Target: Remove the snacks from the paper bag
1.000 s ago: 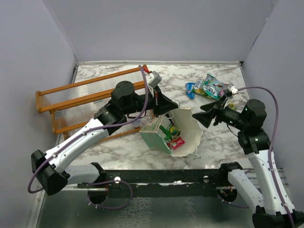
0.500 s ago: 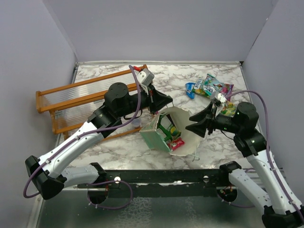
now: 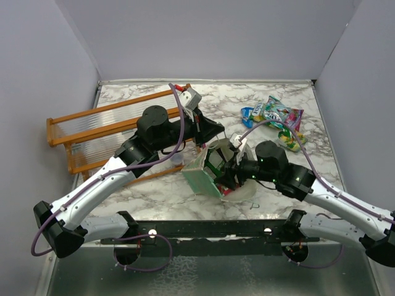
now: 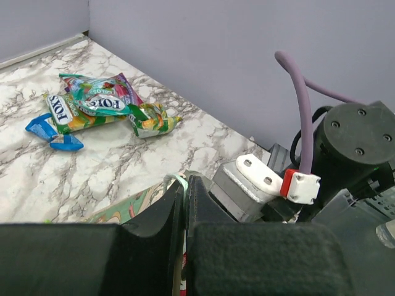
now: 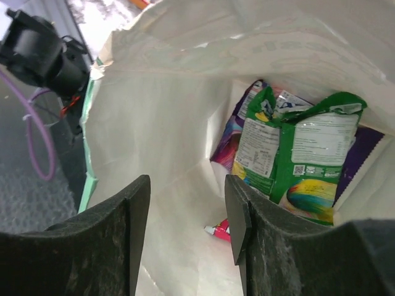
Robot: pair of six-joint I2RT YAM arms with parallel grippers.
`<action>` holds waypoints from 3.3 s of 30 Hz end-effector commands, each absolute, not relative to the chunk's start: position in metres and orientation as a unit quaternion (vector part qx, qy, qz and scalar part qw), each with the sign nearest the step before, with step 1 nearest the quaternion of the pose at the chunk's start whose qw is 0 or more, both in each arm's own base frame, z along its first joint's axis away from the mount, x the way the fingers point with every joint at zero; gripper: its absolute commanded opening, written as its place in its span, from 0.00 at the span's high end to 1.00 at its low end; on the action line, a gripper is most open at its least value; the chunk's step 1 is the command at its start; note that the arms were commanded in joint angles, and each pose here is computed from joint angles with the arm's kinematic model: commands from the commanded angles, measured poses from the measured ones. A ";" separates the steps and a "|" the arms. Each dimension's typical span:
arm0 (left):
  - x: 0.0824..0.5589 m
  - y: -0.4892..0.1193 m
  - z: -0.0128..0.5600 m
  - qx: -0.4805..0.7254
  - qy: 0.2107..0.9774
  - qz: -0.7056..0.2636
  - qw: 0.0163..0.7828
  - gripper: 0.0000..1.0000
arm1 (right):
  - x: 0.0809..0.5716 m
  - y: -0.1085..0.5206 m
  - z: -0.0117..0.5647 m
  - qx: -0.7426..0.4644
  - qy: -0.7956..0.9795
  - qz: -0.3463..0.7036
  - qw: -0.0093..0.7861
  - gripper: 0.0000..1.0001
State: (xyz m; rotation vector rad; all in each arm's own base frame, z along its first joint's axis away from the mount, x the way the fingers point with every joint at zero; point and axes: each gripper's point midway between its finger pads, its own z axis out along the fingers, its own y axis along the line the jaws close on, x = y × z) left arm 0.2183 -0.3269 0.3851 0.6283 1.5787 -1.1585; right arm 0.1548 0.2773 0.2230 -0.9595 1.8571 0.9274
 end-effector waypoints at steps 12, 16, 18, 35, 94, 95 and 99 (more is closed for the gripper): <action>0.189 -0.330 0.412 0.301 0.590 -0.541 0.519 1.00 | 0.131 0.319 0.172 -0.338 0.752 0.288 0.487 0.49; 0.180 -0.338 0.403 0.331 0.590 -0.553 0.486 1.00 | 0.149 0.301 0.159 -0.255 0.776 0.265 0.512 0.44; 0.173 -0.339 0.404 0.342 0.582 -0.563 0.477 1.00 | 0.159 0.285 0.157 -0.225 0.782 0.237 0.531 0.41; 0.174 -0.346 0.409 0.333 0.569 -0.583 0.474 1.00 | 0.186 0.266 0.143 -0.198 0.815 0.125 0.530 0.25; 0.187 -0.338 0.392 0.290 0.596 -0.562 0.495 1.00 | 0.211 0.271 0.194 -0.231 0.770 0.251 0.539 0.99; 0.187 -0.338 0.392 0.290 0.596 -0.561 0.496 1.00 | 0.210 0.267 0.197 -0.227 0.770 0.249 0.541 0.99; 0.189 -0.336 0.392 0.286 0.600 -0.554 0.501 1.00 | 0.204 0.251 0.222 -0.211 0.764 0.254 0.555 0.99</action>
